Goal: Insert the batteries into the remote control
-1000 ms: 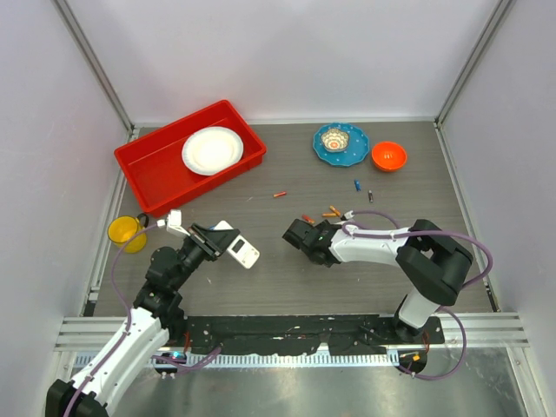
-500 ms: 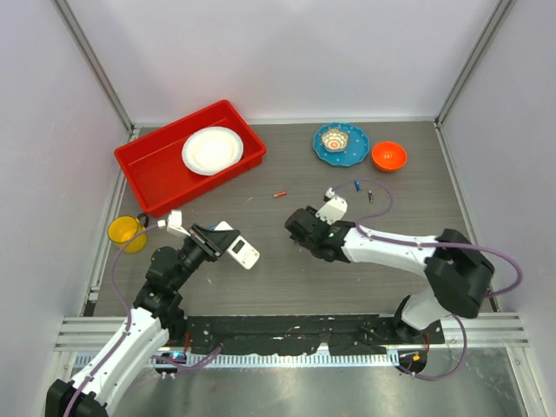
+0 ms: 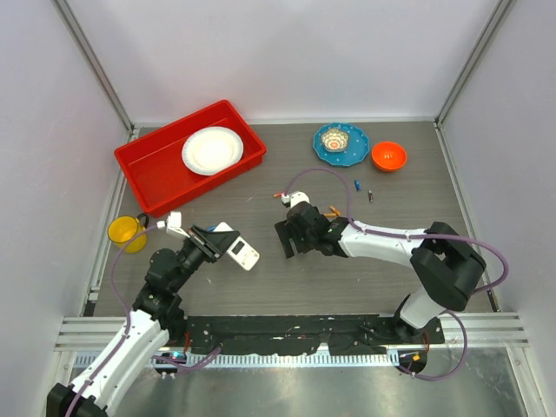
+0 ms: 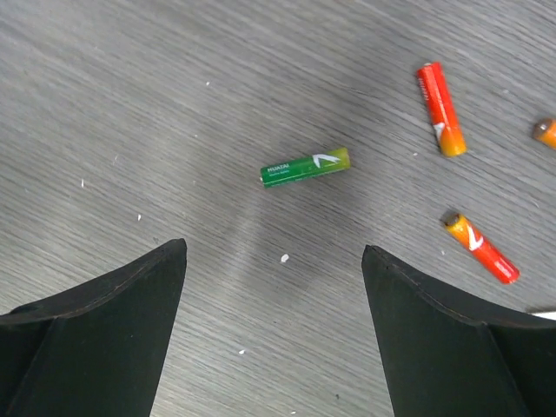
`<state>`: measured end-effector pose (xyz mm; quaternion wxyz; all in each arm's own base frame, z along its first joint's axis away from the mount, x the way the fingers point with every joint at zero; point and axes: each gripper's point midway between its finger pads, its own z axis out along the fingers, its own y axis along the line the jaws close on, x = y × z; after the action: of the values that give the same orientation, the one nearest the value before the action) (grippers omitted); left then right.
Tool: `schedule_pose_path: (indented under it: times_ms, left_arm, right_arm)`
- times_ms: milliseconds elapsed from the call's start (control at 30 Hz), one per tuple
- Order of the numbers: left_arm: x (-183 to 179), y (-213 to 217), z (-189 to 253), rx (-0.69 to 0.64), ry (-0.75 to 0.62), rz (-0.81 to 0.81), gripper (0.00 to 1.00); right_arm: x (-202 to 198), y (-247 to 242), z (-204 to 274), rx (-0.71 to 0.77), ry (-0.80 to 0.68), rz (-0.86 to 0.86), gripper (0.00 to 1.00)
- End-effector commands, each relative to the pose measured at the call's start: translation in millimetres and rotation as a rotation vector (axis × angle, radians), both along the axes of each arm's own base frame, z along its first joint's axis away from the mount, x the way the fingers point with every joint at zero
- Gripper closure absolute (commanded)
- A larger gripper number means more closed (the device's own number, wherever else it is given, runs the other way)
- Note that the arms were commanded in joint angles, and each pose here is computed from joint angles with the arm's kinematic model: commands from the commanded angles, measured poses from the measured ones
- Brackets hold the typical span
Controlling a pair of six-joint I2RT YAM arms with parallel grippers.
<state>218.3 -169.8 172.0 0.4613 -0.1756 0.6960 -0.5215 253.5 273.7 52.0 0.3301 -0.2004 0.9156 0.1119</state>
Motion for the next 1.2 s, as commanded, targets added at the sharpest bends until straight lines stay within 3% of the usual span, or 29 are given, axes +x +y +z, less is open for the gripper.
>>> schedule_pose_path:
  times_ms: [0,533,1167]
  left_arm:
    - [-3,-2,10,0.005,-0.05,-0.024,1.0]
    - [-2,-4,4,0.026,-0.035,-0.031,1.0]
    - [-1,-3,1,0.028,-0.031,-0.026,1.0]
  right_arm:
    - [17,19,15,0.018,-0.081,0.134,0.13]
    - [38,9,-14,-0.07,-0.06,0.185,0.23]
    - [33,4,-33,-0.091,-0.016,0.211,0.35]
